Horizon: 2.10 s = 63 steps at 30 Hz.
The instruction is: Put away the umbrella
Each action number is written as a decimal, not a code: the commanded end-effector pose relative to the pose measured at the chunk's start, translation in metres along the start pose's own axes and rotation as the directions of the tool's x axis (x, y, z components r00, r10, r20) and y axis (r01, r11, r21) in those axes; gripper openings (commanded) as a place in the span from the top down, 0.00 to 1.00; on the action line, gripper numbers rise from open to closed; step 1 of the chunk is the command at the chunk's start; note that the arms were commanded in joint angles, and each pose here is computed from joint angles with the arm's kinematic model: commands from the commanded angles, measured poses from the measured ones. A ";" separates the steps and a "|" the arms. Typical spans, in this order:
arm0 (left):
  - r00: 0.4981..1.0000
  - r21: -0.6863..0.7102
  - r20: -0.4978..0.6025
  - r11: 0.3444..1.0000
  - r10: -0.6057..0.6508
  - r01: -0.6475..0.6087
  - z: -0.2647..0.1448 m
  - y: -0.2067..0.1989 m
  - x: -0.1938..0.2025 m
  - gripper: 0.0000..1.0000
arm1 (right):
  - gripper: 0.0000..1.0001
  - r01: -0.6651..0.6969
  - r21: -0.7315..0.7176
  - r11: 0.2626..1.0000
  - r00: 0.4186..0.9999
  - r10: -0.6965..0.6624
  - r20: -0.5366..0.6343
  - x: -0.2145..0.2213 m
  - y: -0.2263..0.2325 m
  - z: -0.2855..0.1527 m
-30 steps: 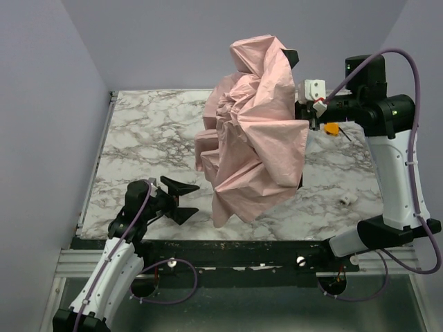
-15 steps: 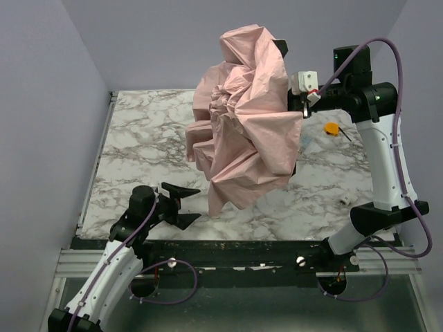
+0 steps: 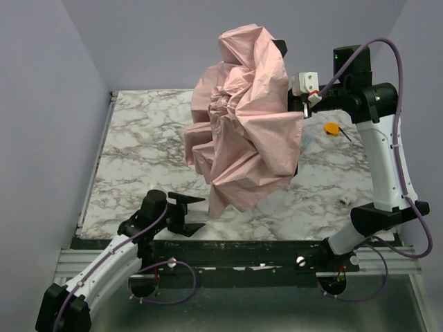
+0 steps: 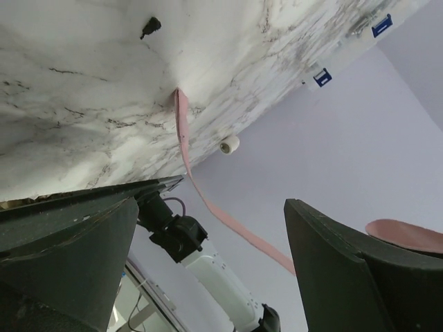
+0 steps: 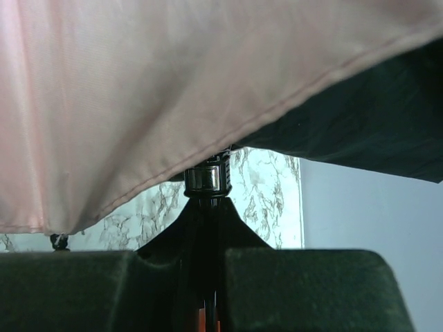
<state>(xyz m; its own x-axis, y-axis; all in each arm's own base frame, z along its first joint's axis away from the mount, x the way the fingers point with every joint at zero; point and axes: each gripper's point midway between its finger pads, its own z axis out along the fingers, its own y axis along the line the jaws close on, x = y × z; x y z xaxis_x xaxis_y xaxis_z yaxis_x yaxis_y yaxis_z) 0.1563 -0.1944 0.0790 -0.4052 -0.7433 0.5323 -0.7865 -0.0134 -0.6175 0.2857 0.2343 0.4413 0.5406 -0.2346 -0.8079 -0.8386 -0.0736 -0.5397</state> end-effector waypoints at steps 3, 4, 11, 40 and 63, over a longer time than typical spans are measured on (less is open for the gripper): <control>0.999 0.031 0.044 0.999 -0.028 0.026 0.006 -0.010 -0.005 0.12 | 0.99 0.083 0.002 0.997 0.994 -0.083 0.074 -0.028 0.004 -0.006; 0.999 0.026 0.043 0.999 -0.024 0.023 0.007 -0.009 -0.004 0.13 | 0.99 0.082 0.001 0.997 0.994 -0.082 0.074 -0.028 0.004 -0.006; 0.999 -0.009 0.040 0.999 -0.034 0.034 0.016 0.003 -0.001 0.29 | 0.99 0.080 -0.001 0.997 0.994 -0.079 0.075 -0.027 0.006 -0.006; 0.999 0.153 0.000 0.987 0.052 -0.051 0.033 -0.017 0.009 1.00 | 0.99 0.074 -0.008 0.997 0.994 -0.073 0.078 -0.029 0.014 -0.007; 0.956 0.405 0.171 0.868 0.237 -0.288 -0.013 -0.106 -0.030 1.00 | 1.00 0.017 0.054 0.998 0.998 -0.013 -0.064 -0.019 0.017 -0.022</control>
<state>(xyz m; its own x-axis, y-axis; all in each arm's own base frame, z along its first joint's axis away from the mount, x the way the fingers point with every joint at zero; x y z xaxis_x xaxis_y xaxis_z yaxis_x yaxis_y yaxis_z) 0.2343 -0.1588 0.1125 -0.4033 -0.8543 0.3280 -0.4492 -0.1275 -0.8843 0.2761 0.2211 0.4417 0.5182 -0.3098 -0.7972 -0.8423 -0.0232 -0.5385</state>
